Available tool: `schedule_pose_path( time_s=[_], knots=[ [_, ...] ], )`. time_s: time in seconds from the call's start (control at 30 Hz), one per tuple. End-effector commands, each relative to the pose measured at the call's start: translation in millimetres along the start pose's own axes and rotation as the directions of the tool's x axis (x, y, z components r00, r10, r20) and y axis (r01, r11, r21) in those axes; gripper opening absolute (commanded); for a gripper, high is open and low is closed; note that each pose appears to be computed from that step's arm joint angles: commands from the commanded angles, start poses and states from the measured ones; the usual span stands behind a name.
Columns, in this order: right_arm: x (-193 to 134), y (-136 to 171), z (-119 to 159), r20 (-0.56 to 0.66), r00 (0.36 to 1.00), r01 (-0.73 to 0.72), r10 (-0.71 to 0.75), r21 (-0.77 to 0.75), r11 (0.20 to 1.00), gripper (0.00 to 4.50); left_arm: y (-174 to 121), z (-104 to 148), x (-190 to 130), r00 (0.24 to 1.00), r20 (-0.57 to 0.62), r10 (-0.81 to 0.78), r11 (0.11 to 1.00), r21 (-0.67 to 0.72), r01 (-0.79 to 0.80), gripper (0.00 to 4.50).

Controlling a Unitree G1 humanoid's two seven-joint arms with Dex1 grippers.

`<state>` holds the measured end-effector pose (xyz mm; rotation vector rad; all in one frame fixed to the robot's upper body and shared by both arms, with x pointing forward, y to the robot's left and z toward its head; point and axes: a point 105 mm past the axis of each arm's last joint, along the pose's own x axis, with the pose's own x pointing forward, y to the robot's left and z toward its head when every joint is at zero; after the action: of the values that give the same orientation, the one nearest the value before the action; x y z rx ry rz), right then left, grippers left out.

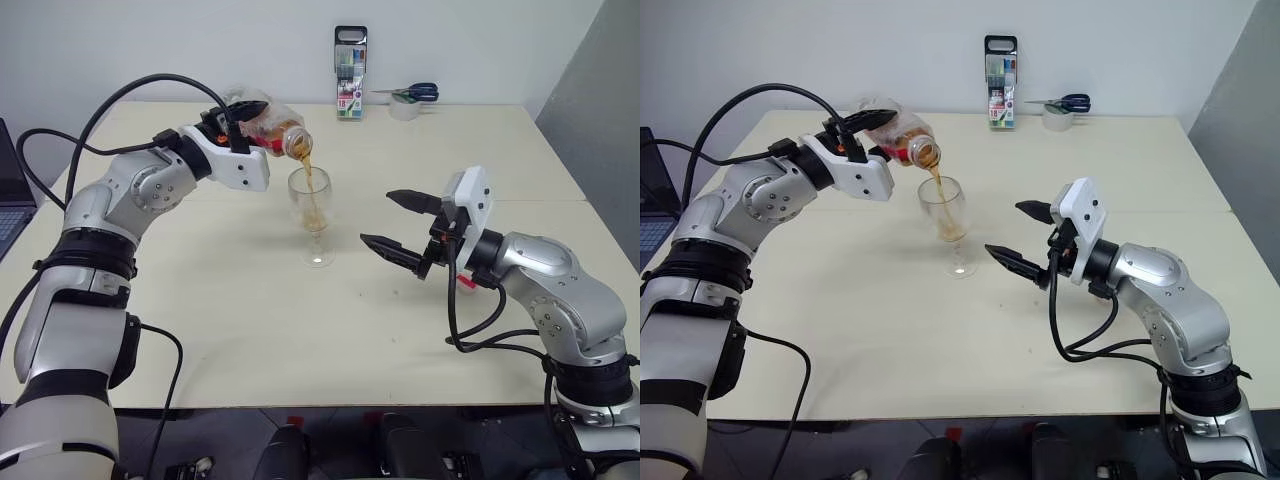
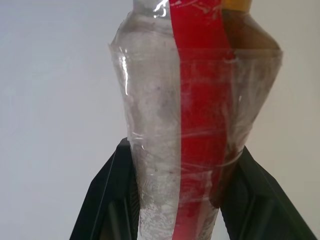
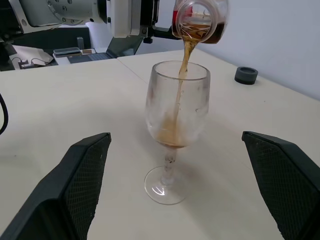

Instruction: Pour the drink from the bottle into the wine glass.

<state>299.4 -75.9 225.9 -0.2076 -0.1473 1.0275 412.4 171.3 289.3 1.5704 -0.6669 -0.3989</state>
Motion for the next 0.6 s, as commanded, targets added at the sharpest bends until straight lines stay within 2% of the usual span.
schedule_pose_path(
  time_s=[0.03,0.6],
  knots=[
    [0.0,6.0,12.0,0.037,0.999,-0.018,0.02,-0.034,0.999,4.5,26.1,-2.3,-1.6,0.998,0.002,0.071,0.996,0.046,-0.071,1.69],
    [1.7,8.9,11.0,0.036,0.999,-0.035,0.036,-0.027,0.999,4.5,28.1,-10.8,-4.3,0.997,-0.012,0.079,0.993,0.092,-0.077,1.69]
  ],
)
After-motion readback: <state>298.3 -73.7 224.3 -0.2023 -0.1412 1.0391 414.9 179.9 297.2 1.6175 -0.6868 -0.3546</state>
